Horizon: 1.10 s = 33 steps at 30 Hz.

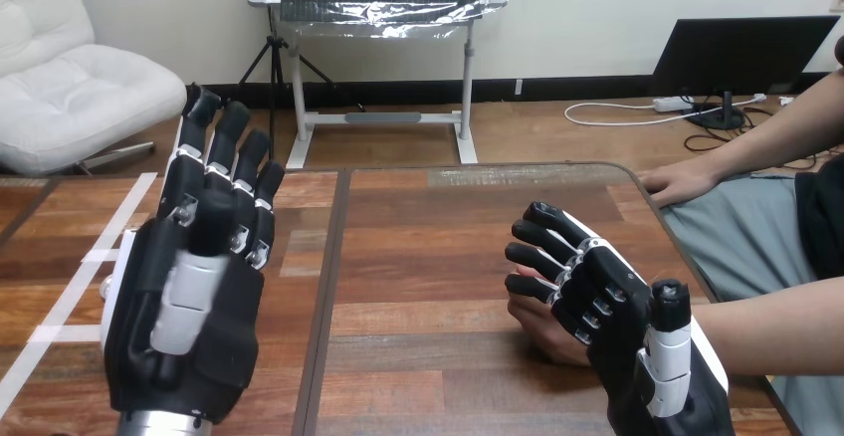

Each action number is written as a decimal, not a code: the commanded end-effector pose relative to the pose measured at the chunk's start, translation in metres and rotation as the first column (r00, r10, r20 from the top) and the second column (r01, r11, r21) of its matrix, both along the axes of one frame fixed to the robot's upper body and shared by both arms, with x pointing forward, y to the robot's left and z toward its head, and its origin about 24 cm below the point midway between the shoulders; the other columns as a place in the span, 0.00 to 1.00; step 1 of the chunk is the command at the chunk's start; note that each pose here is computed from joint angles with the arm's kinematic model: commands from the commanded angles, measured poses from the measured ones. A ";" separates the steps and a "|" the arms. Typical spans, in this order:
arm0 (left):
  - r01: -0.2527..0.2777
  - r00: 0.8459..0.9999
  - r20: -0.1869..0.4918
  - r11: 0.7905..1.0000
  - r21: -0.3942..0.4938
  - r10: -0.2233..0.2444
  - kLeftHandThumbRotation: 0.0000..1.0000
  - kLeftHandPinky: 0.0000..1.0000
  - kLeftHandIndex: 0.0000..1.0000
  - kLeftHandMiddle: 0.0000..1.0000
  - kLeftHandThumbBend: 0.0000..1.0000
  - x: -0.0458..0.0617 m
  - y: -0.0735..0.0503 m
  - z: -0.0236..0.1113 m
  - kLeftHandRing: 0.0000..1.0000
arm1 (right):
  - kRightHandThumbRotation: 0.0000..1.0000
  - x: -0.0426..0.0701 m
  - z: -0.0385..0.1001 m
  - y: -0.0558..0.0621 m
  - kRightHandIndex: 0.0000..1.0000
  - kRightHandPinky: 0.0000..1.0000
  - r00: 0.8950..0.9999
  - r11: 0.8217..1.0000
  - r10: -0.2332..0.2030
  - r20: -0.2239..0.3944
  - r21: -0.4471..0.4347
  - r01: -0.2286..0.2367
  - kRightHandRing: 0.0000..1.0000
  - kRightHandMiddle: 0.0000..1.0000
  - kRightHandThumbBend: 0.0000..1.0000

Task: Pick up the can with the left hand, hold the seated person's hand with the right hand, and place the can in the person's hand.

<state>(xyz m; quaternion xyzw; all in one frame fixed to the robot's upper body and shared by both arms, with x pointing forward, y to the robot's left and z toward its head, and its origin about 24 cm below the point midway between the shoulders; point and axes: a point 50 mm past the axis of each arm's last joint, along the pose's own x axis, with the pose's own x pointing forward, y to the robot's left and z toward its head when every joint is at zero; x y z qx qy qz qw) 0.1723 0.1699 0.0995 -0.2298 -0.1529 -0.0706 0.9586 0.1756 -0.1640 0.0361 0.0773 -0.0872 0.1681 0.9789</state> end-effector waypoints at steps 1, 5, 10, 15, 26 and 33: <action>-0.046 0.996 0.078 0.999 0.014 0.045 0.28 1.00 1.00 1.00 0.99 0.008 0.004 0.012 1.00 | 1.00 0.008 0.017 0.003 0.87 0.80 0.995 1.000 0.005 0.099 0.006 -0.006 0.86 0.88 0.98; -0.084 0.993 0.088 0.995 0.048 0.079 0.27 1.00 1.00 1.00 0.96 0.008 0.009 0.014 1.00 | 1.00 0.008 0.017 0.003 0.87 0.80 0.995 1.000 0.006 0.098 0.003 -0.006 0.86 0.88 0.98; -0.129 0.988 0.097 0.989 0.069 0.122 0.26 1.00 1.00 1.00 0.93 0.010 0.017 0.017 1.00 | 1.00 0.007 0.018 0.003 0.88 0.80 0.995 1.000 0.007 0.100 -0.007 -0.006 0.86 0.88 0.98; -0.172 0.980 0.121 0.978 0.115 0.158 0.23 1.00 1.00 1.00 0.97 0.011 0.027 0.023 1.00 | 1.00 0.007 0.017 0.002 0.88 0.80 0.995 1.000 0.001 0.100 -0.010 0.000 0.87 0.88 0.98; -0.244 0.958 0.198 0.952 0.186 0.207 0.23 1.00 1.00 1.00 1.00 0.015 0.041 0.040 1.00 | 1.00 0.007 0.017 0.001 0.87 0.80 0.995 1.000 -0.003 0.100 -0.010 0.004 0.87 0.87 0.99; -0.290 0.943 0.236 0.927 0.239 0.235 0.27 1.00 1.00 1.00 1.00 0.015 0.047 0.052 1.00 | 1.00 0.008 0.017 0.001 0.87 0.80 0.995 1.000 -0.001 0.102 -0.007 0.002 0.86 0.87 0.98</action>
